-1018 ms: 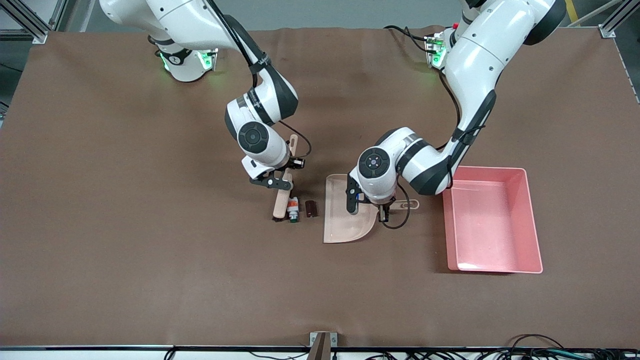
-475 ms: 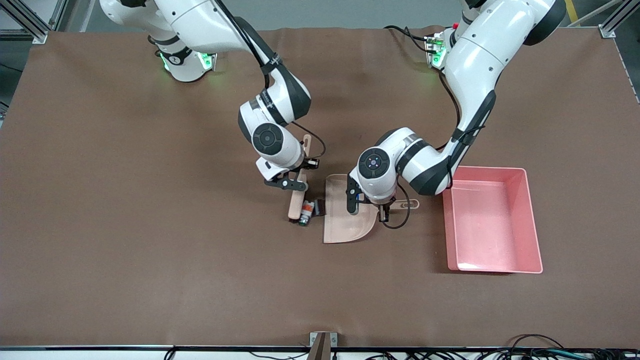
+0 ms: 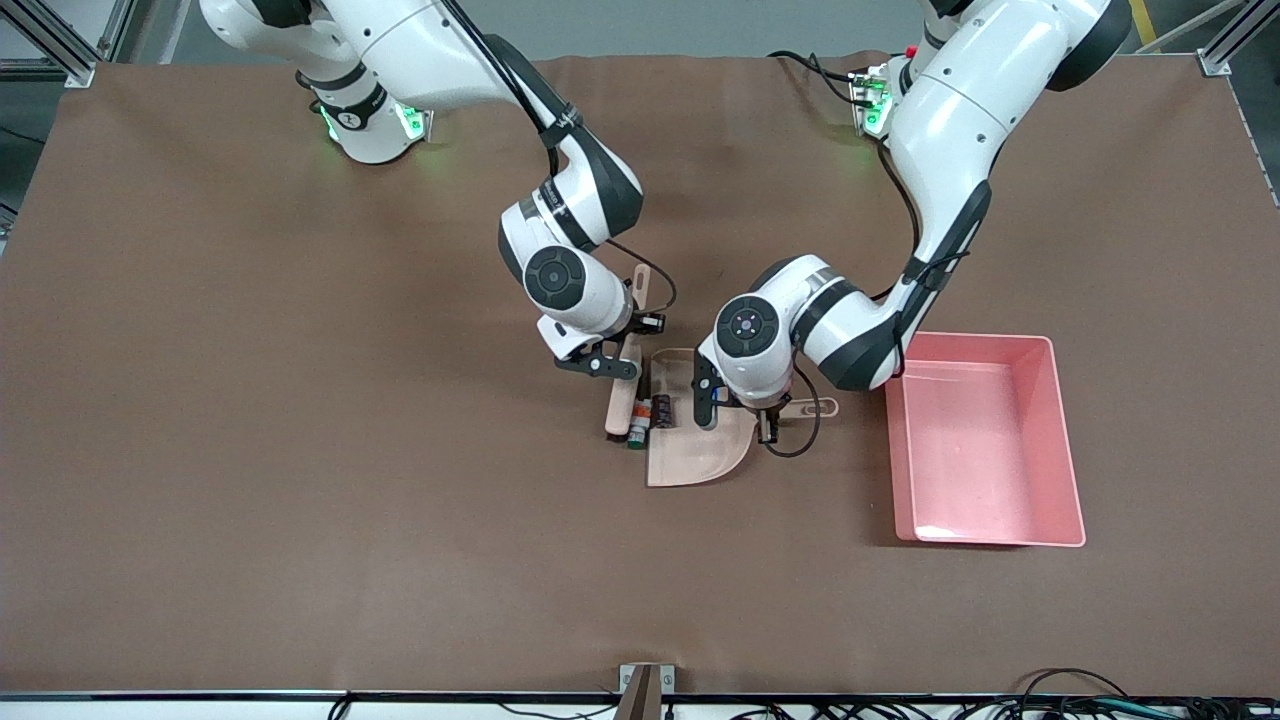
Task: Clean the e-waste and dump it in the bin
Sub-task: 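Sweep the capacitor and component into the dustpan with the right gripper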
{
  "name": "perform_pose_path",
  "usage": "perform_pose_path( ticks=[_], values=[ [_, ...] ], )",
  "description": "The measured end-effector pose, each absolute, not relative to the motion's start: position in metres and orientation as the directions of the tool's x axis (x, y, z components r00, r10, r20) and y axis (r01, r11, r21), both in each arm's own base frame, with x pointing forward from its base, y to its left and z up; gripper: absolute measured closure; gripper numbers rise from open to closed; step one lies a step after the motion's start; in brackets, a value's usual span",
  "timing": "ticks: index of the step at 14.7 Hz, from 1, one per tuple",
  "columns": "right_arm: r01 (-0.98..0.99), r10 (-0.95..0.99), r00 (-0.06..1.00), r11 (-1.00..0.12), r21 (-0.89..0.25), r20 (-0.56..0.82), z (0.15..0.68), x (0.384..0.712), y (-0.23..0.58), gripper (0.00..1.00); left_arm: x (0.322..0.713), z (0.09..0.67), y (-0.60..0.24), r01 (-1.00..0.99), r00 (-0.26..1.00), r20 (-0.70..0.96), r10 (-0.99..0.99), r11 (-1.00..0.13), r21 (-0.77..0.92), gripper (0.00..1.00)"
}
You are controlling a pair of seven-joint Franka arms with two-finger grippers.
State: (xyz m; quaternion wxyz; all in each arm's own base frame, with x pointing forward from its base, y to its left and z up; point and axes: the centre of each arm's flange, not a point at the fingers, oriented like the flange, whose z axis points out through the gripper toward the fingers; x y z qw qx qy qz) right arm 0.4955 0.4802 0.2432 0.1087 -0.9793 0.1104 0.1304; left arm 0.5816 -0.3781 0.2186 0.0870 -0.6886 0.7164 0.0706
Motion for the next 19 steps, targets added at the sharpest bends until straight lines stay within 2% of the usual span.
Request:
perform_pose_path(
  ticks=[10, 13, 16, 19],
  values=[
    [-0.312, -0.213, 0.922, -0.905, -0.291, -0.324, 0.274, 0.499, 0.509, 0.74, 0.581, 0.218, -0.379, -0.999, -0.034, -0.223, -0.974, 0.039, -0.019, 0.67],
    [-0.316, -0.214, 0.919, -0.902, -0.294, -0.332, 0.28, 0.503, 0.509, 0.74, 0.581, 0.218, -0.379, -0.999, -0.034, -0.223, -0.974, 0.039, -0.019, 0.67],
    [-0.32, -0.207, 0.899, -0.913, -0.254, -0.386, 0.28, 0.52, 0.48, 0.74, 0.581, 0.218, -0.379, -0.999, -0.034, -0.223, -0.974, 0.039, -0.019, 0.67],
    [-0.305, -0.169, 0.878, -0.919, -0.251, -0.448, 0.307, 0.552, 0.426, 0.74, 0.581, 0.218, -0.378, -0.999, -0.033, -0.222, -0.975, 0.038, -0.02, 0.67]
  ],
)
